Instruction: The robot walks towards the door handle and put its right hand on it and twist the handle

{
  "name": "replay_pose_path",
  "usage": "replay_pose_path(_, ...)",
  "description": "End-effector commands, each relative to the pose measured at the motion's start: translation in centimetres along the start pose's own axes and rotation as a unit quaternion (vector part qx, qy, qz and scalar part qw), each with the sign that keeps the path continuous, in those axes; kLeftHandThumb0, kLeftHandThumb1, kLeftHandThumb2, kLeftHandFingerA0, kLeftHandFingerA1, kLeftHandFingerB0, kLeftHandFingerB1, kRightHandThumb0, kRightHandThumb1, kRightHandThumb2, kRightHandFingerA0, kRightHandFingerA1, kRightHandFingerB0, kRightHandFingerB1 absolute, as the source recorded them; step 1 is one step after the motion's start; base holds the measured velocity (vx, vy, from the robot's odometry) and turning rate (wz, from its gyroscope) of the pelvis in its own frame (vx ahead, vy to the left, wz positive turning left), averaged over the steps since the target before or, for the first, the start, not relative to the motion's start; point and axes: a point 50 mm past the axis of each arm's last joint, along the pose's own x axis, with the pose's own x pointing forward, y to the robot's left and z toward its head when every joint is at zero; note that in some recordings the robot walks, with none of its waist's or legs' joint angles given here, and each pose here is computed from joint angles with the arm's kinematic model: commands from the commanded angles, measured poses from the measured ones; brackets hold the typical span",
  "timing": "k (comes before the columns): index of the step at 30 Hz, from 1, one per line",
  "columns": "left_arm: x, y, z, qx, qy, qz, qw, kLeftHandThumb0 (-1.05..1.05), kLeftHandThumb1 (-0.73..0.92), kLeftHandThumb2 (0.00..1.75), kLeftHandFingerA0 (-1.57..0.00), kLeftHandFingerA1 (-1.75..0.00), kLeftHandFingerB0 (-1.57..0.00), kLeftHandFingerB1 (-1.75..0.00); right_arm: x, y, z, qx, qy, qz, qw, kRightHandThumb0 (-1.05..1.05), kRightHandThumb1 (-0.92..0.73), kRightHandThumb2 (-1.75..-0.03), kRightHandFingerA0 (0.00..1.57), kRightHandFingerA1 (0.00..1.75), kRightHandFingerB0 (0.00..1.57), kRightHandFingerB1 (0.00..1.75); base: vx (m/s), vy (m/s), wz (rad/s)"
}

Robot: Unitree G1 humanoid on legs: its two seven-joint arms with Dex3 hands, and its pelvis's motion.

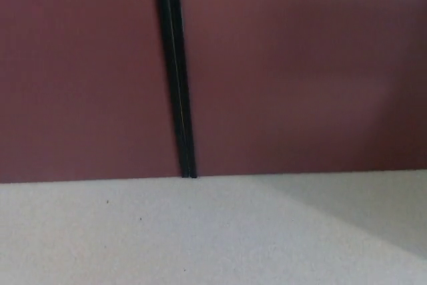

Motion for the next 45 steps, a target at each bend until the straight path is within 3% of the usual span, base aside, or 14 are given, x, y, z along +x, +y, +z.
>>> replay_pose_path(1, -0.1, 0.1, -0.4, 0.013, 0.007, 0.0, 1.0, -0.26, 0.57, 0.57, -0.6, -0.47, -0.5, -0.66, -0.2, 0.2, -0.6, 0.008, 0.017, 0.01, 1.0, -0.14, -0.54, -0.56, 0.66, 0.46, 0.55, 0.42, 0.11, -0.052, -0.03)
replay_pose_path(25, 0.0, -0.2, 0.0, 0.036, 0.002, -0.006, 0.999, -0.27, 0.57, 0.57, -0.68, -0.53, -0.56, -0.68, -0.6, 0.2, -1.6, -0.006, 0.028, 0.029, 0.999, -0.16, -0.55, -0.56, 0.7, 0.48, 0.58, 0.43, 0.22, -0.035, 0.02)
replay_pose_path(45, -0.1, -0.3, -0.4, 0.035, 0.012, -0.018, 0.999, -0.28, 0.57, 0.57, -0.76, -0.57, -0.59, -0.68, -0.7, 0.2, -2.0, 0.0, 0.036, 0.036, 0.999, -0.15, -0.55, -0.56, 0.67, 0.47, 0.57, 0.42, 0.29, 0.174, -0.04)
